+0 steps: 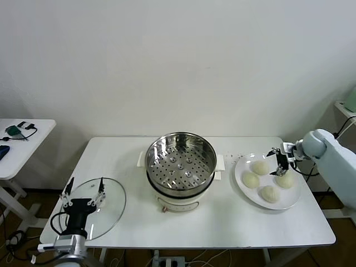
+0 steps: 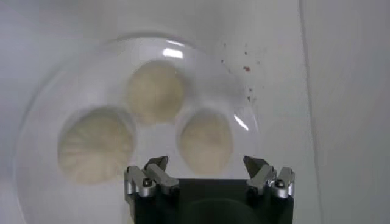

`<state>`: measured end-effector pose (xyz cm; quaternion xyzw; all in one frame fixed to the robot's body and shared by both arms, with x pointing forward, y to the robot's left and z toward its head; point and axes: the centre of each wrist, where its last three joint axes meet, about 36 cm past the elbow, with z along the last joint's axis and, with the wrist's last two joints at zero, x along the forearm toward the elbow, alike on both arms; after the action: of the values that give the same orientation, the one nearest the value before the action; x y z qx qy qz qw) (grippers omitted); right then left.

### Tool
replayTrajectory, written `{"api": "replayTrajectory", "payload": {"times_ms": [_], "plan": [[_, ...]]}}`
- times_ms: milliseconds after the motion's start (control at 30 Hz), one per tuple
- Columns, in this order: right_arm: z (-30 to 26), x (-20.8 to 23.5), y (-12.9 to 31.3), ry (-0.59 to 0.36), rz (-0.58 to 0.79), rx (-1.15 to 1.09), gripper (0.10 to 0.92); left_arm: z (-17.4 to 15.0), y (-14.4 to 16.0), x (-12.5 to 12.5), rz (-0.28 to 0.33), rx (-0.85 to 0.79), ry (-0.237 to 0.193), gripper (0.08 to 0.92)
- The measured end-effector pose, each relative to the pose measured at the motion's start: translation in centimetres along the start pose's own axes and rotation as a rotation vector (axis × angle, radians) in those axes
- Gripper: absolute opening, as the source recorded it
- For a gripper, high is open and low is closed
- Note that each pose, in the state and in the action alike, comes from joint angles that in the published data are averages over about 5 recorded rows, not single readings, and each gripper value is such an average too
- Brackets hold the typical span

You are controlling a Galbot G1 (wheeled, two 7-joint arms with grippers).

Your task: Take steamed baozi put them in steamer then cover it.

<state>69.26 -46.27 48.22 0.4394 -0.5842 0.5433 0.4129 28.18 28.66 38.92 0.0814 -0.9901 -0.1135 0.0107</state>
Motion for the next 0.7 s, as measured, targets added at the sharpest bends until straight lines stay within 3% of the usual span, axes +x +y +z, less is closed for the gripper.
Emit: {"api": "replayTrajectory", "payload": {"times_ms": [700], "plan": [[-3.8,-3.9,-2.4,0.060,-0.077,0.009,0.820,0.9,1.5,0.1,-0.034,-0.012,0.026,0.823]]}}
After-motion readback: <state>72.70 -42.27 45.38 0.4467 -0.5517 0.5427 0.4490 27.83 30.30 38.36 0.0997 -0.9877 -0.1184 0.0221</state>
